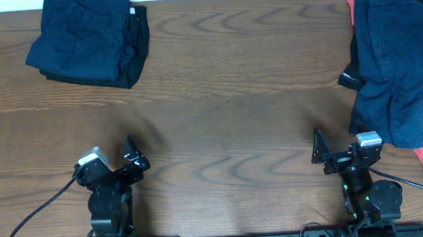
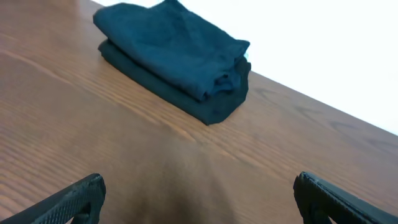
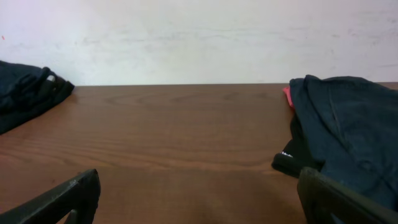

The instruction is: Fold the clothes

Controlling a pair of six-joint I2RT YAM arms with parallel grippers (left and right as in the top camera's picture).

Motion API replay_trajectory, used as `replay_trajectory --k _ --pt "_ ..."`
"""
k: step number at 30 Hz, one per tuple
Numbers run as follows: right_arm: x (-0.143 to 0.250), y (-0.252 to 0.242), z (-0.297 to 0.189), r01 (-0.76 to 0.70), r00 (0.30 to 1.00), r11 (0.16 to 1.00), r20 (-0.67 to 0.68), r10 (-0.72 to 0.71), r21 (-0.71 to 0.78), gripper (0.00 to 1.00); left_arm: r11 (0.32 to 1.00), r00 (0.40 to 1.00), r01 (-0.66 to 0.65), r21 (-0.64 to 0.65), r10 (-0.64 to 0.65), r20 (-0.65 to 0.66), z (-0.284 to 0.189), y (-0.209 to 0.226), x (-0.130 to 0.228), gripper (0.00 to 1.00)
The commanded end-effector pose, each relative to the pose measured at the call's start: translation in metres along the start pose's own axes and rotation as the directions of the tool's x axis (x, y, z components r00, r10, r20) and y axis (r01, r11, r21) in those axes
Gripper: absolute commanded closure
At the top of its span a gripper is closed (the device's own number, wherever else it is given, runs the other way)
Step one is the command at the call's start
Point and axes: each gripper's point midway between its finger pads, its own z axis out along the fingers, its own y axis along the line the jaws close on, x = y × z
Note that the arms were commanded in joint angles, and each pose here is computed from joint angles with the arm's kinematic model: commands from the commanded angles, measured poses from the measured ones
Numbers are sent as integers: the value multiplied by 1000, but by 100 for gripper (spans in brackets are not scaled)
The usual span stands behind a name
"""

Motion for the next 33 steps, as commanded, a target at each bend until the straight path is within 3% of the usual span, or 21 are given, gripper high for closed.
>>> replay_trajectory --k 1,33 --pt "1 2 0 6 1000 1000 1 -6 -7 1 995 998 -69 73 68 15 -2 -8 -1 2" --pt "1 2 0 6 1000 1000 1 -6 -7 1 984 989 -142 112 137 54 -2 -8 9 2"
